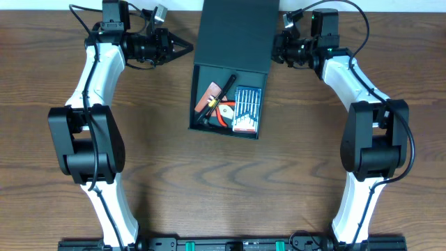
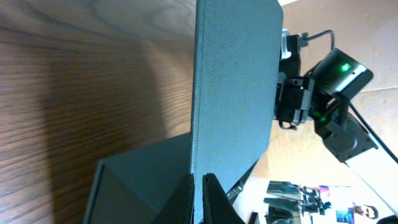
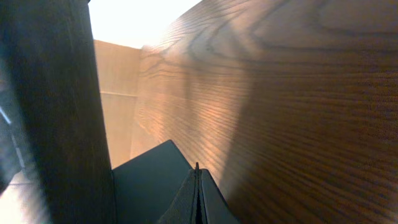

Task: Pack container

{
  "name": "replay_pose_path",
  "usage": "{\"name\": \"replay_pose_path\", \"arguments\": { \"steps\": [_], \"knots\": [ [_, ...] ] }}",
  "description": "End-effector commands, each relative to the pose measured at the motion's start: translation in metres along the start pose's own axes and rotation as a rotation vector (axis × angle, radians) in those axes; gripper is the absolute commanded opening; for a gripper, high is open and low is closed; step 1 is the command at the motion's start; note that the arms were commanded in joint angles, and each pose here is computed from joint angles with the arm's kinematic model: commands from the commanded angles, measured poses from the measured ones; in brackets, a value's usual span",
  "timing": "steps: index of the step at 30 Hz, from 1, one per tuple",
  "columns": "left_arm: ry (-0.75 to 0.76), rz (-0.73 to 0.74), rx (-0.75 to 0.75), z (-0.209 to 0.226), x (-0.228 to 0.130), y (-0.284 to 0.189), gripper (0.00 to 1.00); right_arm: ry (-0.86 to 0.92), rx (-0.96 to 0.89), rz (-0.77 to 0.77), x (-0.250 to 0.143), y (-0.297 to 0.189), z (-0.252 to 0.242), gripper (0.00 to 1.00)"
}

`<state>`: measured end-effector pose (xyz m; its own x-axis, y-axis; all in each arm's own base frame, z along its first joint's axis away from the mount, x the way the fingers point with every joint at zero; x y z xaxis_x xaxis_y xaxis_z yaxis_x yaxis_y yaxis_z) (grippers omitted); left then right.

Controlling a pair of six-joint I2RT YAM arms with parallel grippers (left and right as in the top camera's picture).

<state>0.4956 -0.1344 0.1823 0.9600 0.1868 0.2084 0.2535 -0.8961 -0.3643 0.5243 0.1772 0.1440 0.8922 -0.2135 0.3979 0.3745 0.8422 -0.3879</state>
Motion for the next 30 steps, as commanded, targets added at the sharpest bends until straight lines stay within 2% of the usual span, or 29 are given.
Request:
{"name": "replay_pose_path", "arguments": {
  "steps": [1, 15, 24, 30],
  "knots": [
    [0.029, -0.022, 0.027, -0.001, 0.004, -0.003, 0.06, -0.071, -0.021, -0.023, 0.008, -0.003, 0.012, 0.01],
    [0.032, -0.042, 0.067, 0.008, 0.008, -0.003, 0.06, -0.074, -0.069, -0.012, 0.002, -0.001, 0.004, 0.01],
    [-0.055, -0.090, 0.158, 0.058, 0.020, -0.016, 0.06, -0.046, -0.198, -0.048, 0.005, 0.000, -0.023, 0.02],
    [-0.175, -0.023, 0.113, 0.096, 0.006, 0.003, 0.06, 0.014, -0.206, -0.003, -0.011, 0.018, -0.045, 0.02]
  ]
}}
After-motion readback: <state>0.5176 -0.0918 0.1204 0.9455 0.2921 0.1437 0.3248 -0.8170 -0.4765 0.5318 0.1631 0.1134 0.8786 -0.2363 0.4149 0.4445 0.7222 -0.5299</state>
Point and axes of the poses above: each gripper's point midway between its finger pads, its own y axis out along the fingers, its own z axis along the line the jaws close on, x = y × z, the point moved 1 cm from there along -y, back along the fingers, and after that the axes turned 8 degrees about -y, right-handed, at the moved point
